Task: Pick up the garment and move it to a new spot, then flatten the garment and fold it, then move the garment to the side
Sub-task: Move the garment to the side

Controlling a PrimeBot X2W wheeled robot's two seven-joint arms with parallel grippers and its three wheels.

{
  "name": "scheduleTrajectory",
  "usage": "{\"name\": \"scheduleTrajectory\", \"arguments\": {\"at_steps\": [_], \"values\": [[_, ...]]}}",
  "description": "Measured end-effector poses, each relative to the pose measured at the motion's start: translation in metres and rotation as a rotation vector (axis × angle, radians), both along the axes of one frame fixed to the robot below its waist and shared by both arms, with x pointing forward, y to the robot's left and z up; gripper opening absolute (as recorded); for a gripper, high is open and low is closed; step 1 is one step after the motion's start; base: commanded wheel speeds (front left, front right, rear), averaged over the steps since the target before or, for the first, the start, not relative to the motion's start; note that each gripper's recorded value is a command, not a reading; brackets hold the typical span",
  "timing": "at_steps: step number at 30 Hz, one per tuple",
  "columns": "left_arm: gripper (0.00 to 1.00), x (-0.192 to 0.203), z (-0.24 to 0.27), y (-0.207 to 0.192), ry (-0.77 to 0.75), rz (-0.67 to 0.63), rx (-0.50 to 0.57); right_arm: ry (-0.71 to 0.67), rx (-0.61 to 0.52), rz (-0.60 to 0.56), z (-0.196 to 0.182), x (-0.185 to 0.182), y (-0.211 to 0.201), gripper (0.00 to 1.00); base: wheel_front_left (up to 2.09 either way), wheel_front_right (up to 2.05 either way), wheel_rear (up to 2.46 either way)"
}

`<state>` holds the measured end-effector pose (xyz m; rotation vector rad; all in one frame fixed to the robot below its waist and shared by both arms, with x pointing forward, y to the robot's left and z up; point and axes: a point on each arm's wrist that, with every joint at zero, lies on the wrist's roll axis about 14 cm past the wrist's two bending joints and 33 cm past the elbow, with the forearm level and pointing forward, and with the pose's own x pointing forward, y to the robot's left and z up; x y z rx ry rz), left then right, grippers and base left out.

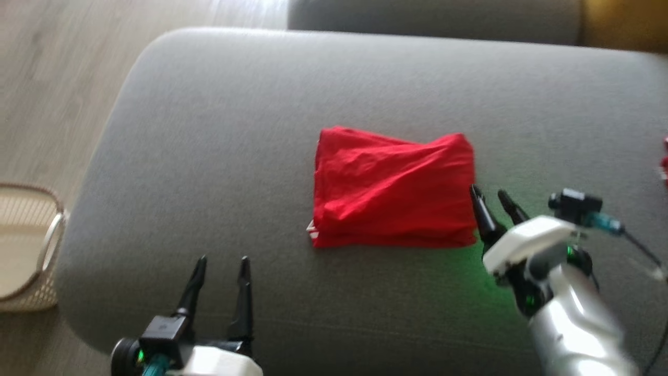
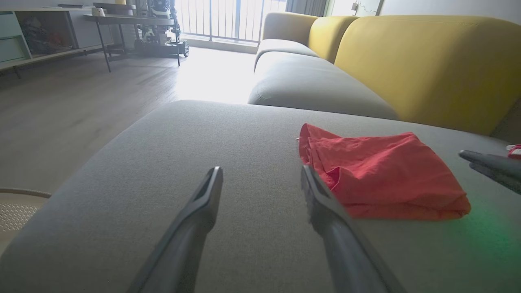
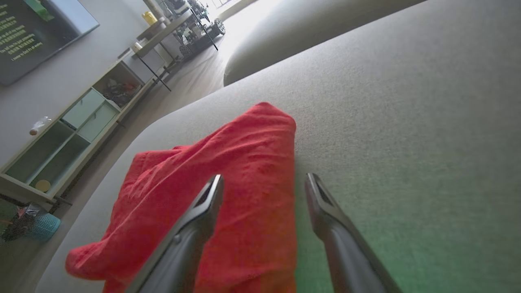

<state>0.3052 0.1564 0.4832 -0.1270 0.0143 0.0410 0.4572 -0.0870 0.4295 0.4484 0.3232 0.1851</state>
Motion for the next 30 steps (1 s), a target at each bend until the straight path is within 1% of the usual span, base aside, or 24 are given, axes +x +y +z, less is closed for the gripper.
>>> {"name": "scheduleTrajectory", "arguments": {"at_steps": [5, 8, 10, 11, 13, 14, 15, 18, 22, 25, 28, 29, 30], "values": [[1.00, 0.008, -0.003, 0.001, 0.014, 0.009, 0.002, 0.144, -0.006, 0.040, -0.025, 0.018, 0.008, 1.00, 0.00, 0.00, 0.00], [1.00, 0.010, -0.005, 0.004, 0.023, 0.021, 0.005, 0.190, -0.037, 0.061, -0.038, 0.022, 0.008, 1.00, 0.00, 0.00, 0.00], [1.00, 0.011, -0.005, 0.007, 0.025, 0.034, 0.010, 0.222, -0.031, 0.074, -0.044, 0.022, 0.013, 0.82, 0.00, 0.00, 0.00], [1.00, 0.012, -0.005, 0.008, 0.025, 0.035, 0.011, 0.235, -0.024, 0.083, -0.045, 0.022, 0.016, 0.71, 0.00, 0.00, 0.00], [1.00, 0.012, -0.006, 0.007, 0.026, 0.033, 0.011, 0.254, -0.020, 0.102, -0.047, 0.019, 0.021, 0.44, 0.00, 0.00, 0.00], [1.00, 0.013, -0.006, 0.006, 0.026, 0.031, 0.010, 0.262, -0.019, 0.109, -0.048, 0.017, 0.022, 0.18, 0.00, 0.00, 0.00], [1.00, 0.013, -0.006, 0.006, 0.026, 0.028, 0.010, 0.263, -0.020, 0.112, -0.049, 0.017, 0.023, 0.00, 0.00, 0.00, 0.00], [1.00, 0.015, -0.005, 0.003, 0.024, 0.018, 0.009, 0.245, -0.027, 0.104, -0.047, 0.017, 0.019, 0.00, 0.00, 0.00, 0.00], [1.00, 0.019, -0.005, -0.002, 0.019, -0.003, 0.007, 0.182, -0.072, 0.087, -0.037, 0.022, 0.008, 0.00, 0.00, 0.00, 0.00], [1.00, 0.023, -0.005, -0.010, 0.017, -0.030, 0.003, 0.129, -0.111, 0.057, -0.026, 0.029, -0.011, 0.00, 0.00, 0.00, 0.00], [1.00, 0.030, -0.004, -0.021, 0.010, -0.072, 0.004, 0.070, -0.165, 0.012, -0.010, 0.039, -0.039, 0.00, 0.00, 0.00, 0.00], [1.00, 0.030, -0.004, -0.021, 0.010, -0.072, 0.004, 0.070, -0.165, 0.012, -0.010, 0.039, -0.039, 0.00, 0.00, 0.00, 0.00], [1.00, 0.032, -0.003, -0.025, 0.007, -0.088, 0.008, 0.052, -0.184, -0.006, -0.005, 0.042, -0.051, 0.00, 0.00, 0.00, 0.00]]}}
